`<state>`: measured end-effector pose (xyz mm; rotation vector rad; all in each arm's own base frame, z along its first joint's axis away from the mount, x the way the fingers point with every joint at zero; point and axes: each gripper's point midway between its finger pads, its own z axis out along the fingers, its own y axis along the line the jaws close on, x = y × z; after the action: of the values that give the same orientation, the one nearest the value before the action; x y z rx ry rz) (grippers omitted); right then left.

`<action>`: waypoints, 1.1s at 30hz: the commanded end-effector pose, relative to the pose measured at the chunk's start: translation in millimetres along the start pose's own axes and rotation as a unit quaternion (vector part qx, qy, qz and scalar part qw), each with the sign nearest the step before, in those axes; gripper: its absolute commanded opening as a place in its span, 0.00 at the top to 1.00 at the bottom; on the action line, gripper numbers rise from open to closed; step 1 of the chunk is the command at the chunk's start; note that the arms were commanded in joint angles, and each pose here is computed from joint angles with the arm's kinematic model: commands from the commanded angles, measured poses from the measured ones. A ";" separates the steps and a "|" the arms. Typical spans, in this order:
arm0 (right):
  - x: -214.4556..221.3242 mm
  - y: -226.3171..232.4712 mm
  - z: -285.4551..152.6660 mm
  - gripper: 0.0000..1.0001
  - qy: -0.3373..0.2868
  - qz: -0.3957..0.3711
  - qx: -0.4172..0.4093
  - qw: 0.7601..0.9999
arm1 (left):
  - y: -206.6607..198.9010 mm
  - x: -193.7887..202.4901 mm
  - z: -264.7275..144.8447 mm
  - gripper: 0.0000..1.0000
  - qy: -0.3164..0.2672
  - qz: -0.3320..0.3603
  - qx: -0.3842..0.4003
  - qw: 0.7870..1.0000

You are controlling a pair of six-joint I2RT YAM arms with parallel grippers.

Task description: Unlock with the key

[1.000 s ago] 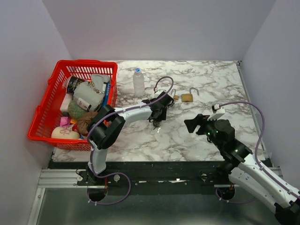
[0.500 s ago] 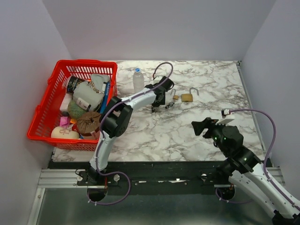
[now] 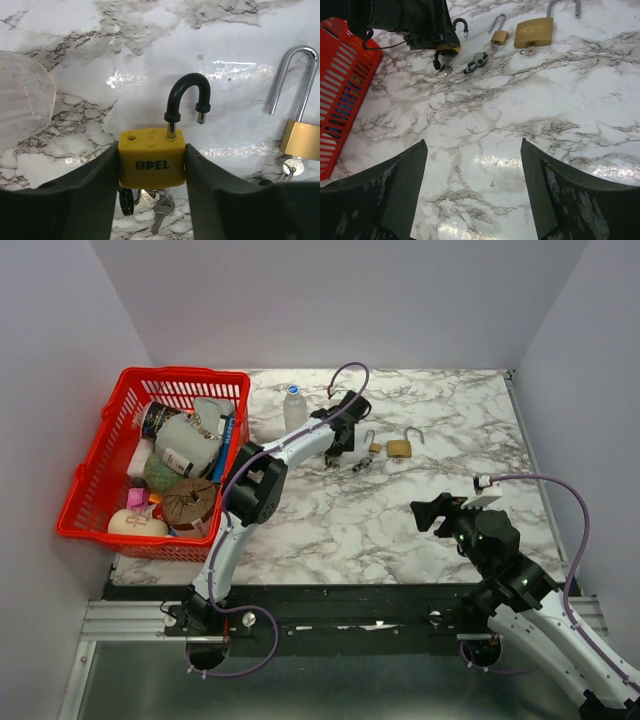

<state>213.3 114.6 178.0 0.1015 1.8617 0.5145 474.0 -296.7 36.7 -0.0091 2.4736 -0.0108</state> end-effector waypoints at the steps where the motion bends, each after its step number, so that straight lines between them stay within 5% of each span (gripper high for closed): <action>1: 9.1 -10.2 0.2 0.16 0.008 0.002 0.020 1.000 | 11.8 5.2 10.4 0.31 0.014 0.014 -0.012 1.000; 3: 12.3 -11.8 1.2 0.16 0.012 0.003 0.023 1.000 | 11.1 1.3 8.8 0.14 0.008 0.014 -0.010 1.000; 6: 15.8 -12.7 2.1 0.16 0.017 0.006 0.026 1.000 | 7.3 -8.7 2.1 0.04 -0.004 0.019 -0.003 1.000; 16: 15.7 -12.5 5.5 0.06 0.009 0.007 0.023 1.000 | -32.4 -50.6 -72.8 0.01 -0.101 0.079 0.056 0.990; 24: -2.3 -1.0 5.4 0.06 -0.010 0.009 0.006 1.000 | -64.0 -78.9 -223.7 0.01 -0.273 0.120 0.162 0.941; 33: -30.0 1.5 -4.6 0.06 -0.052 -0.006 0.003 0.999 | 7.8 -45.7 -299.0 0.01 -0.307 0.068 0.195 0.929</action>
<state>215.3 113.2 178.6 0.0996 1.8468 0.5044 337.3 -321.1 300.8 0.3446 1.8174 -0.4105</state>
